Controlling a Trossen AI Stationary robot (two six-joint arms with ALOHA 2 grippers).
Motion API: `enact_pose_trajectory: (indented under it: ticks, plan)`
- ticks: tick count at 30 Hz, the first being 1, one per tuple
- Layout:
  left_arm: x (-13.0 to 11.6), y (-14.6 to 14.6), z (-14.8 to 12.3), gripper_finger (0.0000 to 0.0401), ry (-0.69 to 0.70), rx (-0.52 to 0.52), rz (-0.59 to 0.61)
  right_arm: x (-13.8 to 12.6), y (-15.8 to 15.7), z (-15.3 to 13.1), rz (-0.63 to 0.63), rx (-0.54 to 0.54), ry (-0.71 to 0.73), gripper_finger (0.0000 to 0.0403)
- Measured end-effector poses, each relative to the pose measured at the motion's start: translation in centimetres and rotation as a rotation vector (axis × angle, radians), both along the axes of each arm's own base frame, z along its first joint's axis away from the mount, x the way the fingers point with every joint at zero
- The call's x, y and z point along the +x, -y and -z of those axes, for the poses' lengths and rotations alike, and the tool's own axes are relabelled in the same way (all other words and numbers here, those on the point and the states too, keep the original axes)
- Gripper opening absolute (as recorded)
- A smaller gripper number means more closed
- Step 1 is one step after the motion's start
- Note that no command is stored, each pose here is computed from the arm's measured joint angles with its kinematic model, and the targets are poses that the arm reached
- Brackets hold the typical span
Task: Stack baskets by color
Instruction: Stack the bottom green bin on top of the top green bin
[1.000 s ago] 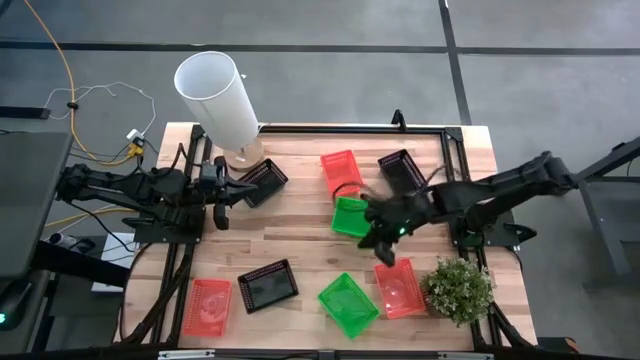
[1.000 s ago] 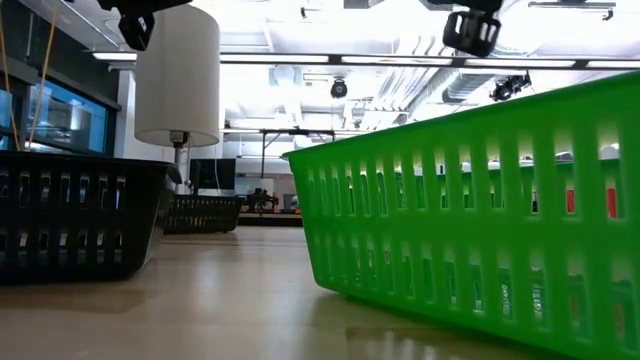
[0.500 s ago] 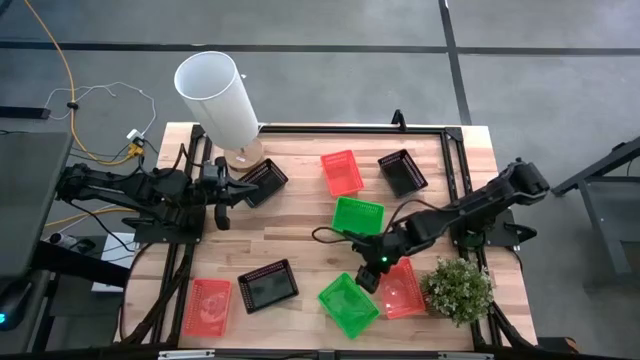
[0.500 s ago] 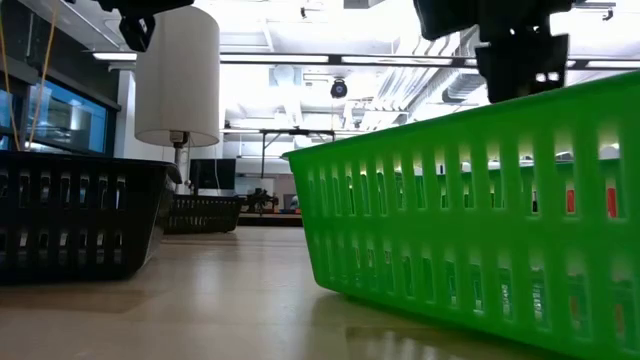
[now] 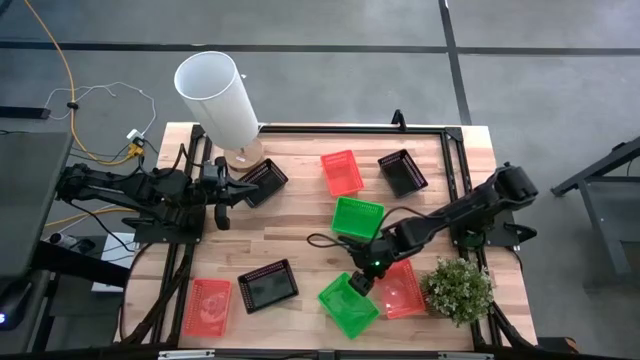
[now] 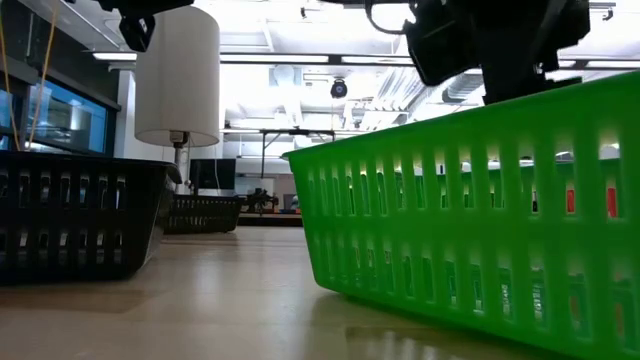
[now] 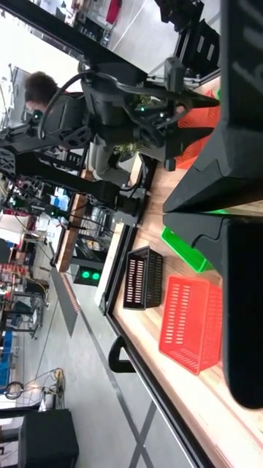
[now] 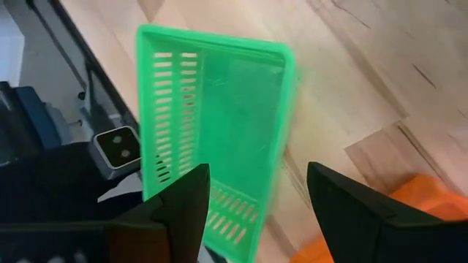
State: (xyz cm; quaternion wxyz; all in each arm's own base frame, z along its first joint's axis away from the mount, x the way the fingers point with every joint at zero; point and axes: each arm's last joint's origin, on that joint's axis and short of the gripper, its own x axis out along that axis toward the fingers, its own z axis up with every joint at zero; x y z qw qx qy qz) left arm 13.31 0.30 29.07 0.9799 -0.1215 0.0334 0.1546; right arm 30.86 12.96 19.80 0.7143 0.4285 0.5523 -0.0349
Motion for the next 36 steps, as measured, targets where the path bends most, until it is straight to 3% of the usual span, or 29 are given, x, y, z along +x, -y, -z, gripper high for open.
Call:
enact_pose_trajectory:
  ticks: [19,23,30,36]
  plan:
    - [-0.1,0.0,0.4,0.0000,-0.040,-0.005,-0.002,0.8,-0.8,3.5,0.004,-0.043,-0.084,0.0207]
    - [-0.1,0.0,0.4,0.0000,-0.040,-0.005,-0.006,0.8,-0.7,3.6,-0.003,-0.052,-0.084,0.0163]
    - [-0.1,-0.2,0.4,0.0000,-0.039,0.002,-0.057,0.9,-0.7,3.5,-0.059,-0.059,-0.055,0.0020]
    - [-0.1,-0.2,0.4,0.0000,-0.040,0.002,-0.057,0.8,-0.2,2.0,-0.117,-0.067,0.028,0.0010]
